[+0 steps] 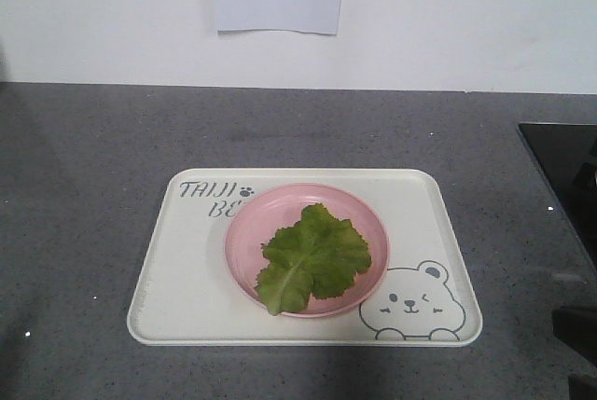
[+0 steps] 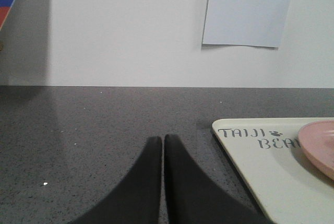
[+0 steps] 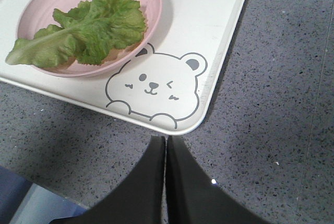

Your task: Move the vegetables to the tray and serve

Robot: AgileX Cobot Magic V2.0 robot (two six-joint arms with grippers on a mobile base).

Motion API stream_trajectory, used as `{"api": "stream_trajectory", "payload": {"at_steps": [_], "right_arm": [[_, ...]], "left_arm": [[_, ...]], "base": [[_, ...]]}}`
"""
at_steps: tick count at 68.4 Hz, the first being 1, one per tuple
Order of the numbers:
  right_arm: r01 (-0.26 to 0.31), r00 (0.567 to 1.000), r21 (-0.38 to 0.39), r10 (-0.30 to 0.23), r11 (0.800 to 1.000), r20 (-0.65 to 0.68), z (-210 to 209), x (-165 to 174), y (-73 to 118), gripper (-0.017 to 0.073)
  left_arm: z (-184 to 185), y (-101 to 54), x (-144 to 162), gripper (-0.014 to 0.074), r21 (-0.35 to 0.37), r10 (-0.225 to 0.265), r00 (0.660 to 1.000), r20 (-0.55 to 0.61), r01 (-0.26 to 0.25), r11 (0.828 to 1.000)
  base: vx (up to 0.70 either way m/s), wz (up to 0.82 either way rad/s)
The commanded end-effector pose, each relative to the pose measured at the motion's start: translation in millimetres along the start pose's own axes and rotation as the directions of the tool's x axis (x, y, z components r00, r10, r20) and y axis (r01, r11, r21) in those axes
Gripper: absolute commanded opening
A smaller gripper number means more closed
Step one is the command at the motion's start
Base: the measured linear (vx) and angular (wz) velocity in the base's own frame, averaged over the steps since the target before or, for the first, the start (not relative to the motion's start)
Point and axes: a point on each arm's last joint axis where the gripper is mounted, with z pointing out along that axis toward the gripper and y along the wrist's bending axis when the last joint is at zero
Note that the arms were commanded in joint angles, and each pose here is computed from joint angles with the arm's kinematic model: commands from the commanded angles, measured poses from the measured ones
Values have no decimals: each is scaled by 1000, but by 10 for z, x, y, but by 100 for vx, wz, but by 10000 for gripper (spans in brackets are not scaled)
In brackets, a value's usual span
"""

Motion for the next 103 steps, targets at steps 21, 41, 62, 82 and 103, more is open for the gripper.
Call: {"api": "stream_trajectory", "payload": {"at_steps": [21, 41, 62, 82, 103], "right_arm": [[1, 997, 5, -1, 1000, 77, -45, -114, 6, -10], [1, 997, 5, -1, 1000, 77, -45, -114, 6, -10], [1, 997, 5, -1, 1000, 77, -45, -114, 6, -10], [1, 997, 5, -1, 1000, 77, -45, -114, 6, -10], [1, 997, 5, -1, 1000, 77, -45, -114, 6, -10]], "left_arm": [[-5, 13, 17, -6, -15, -13, 998, 67, 14, 1000], [-5, 13, 17, -6, -15, -13, 998, 67, 14, 1000], [-5, 13, 20, -6, -19, 35, 997, 63, -34, 999], [-5, 13, 20, -6, -19, 38, 997, 63, -37, 999], [-4, 13, 18, -6, -19, 38, 997, 62, -37, 999]], "base": [[0, 0], [0, 0], [0, 0], [0, 0], [0, 0]]}}
